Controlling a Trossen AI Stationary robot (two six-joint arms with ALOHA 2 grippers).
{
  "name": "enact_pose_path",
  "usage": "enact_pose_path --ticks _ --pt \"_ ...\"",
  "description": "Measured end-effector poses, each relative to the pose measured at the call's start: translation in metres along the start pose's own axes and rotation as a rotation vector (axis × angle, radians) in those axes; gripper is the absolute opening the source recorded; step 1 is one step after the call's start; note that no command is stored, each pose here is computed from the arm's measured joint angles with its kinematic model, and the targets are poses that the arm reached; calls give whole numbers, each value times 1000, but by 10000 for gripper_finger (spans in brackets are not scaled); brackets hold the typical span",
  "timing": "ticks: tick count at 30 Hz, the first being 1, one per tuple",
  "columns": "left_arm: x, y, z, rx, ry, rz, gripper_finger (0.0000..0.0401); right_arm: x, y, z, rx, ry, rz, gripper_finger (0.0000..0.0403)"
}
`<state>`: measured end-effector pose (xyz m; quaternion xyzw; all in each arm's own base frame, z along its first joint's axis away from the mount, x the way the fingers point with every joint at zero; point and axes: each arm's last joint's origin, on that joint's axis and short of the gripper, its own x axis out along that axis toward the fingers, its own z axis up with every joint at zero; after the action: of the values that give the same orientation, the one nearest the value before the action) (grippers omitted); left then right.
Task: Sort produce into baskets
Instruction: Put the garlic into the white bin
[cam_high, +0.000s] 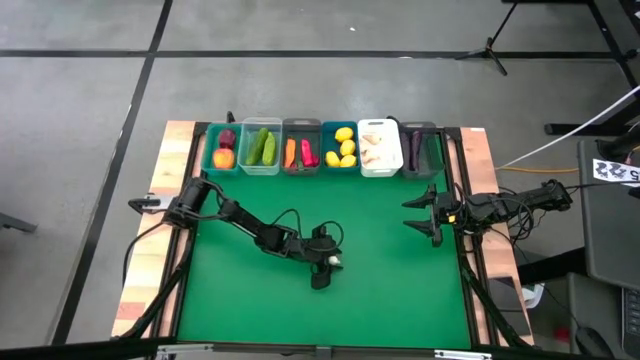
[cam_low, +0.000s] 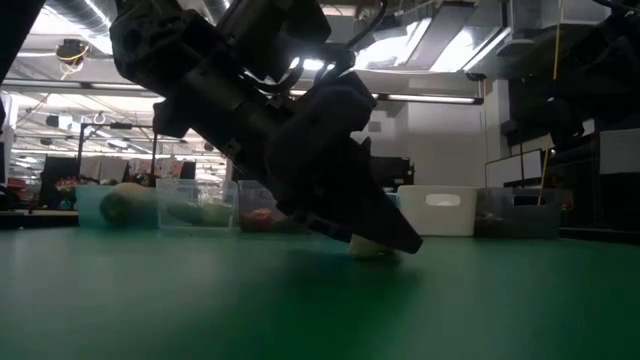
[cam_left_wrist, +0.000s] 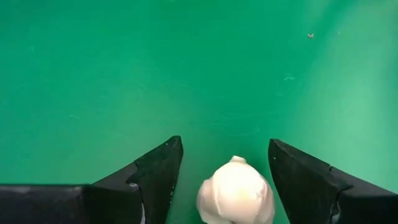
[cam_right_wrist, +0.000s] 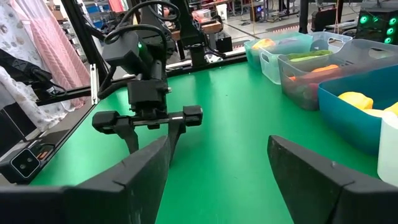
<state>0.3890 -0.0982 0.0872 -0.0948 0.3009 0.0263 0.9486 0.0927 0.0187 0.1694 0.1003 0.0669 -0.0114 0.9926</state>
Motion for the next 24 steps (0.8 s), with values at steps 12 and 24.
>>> enact_pose_path --ticks 12,24 --pt "2 -4 -7 105 15 22 239 0 0 0 13 0 0 269" --pt "1 -8 -10 119 2 40 156 0 0 0 15 0 0 269"
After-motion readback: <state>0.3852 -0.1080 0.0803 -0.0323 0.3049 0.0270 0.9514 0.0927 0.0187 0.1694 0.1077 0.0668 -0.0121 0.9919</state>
